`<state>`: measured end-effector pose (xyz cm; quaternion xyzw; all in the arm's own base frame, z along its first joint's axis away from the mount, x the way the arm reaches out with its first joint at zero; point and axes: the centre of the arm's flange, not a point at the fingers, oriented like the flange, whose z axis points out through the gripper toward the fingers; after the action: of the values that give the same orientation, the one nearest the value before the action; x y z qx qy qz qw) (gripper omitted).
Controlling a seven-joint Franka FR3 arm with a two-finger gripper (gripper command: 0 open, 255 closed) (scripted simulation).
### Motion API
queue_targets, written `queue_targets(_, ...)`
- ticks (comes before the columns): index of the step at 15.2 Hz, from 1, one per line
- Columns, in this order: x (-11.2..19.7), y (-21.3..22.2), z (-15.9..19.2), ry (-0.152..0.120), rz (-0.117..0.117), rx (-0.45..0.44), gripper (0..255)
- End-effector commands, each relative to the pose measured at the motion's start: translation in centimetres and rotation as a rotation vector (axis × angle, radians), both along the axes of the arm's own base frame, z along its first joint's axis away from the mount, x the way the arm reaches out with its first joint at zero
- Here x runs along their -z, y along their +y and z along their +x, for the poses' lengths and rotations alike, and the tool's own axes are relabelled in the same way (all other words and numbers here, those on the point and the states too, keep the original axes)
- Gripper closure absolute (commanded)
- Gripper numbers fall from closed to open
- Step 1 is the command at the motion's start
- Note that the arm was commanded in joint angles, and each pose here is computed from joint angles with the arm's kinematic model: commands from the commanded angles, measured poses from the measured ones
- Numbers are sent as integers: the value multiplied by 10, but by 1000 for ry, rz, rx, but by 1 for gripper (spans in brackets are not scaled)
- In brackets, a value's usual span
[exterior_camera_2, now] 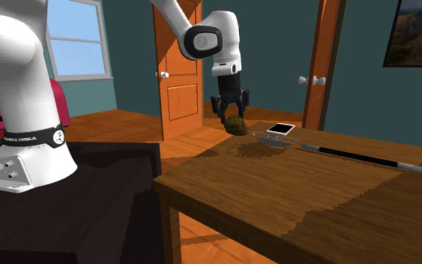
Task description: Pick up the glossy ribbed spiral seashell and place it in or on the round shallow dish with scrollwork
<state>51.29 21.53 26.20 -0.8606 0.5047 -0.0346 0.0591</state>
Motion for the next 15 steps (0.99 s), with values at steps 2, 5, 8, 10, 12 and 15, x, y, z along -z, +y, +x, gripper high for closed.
queue_targets(2,-16,-1,0,0,0,0,255)
queue_targets(5,-31,-1,0,0,0,0,255)
queue_targets(8,-47,-1,0,0,0,0,255)
queue_targets(10,-58,-1,0,0,0,0,255)
queue_targets(12,-68,-1,0,0,0,0,255)
queue_targets(15,-79,2,12,0,0,0,255)
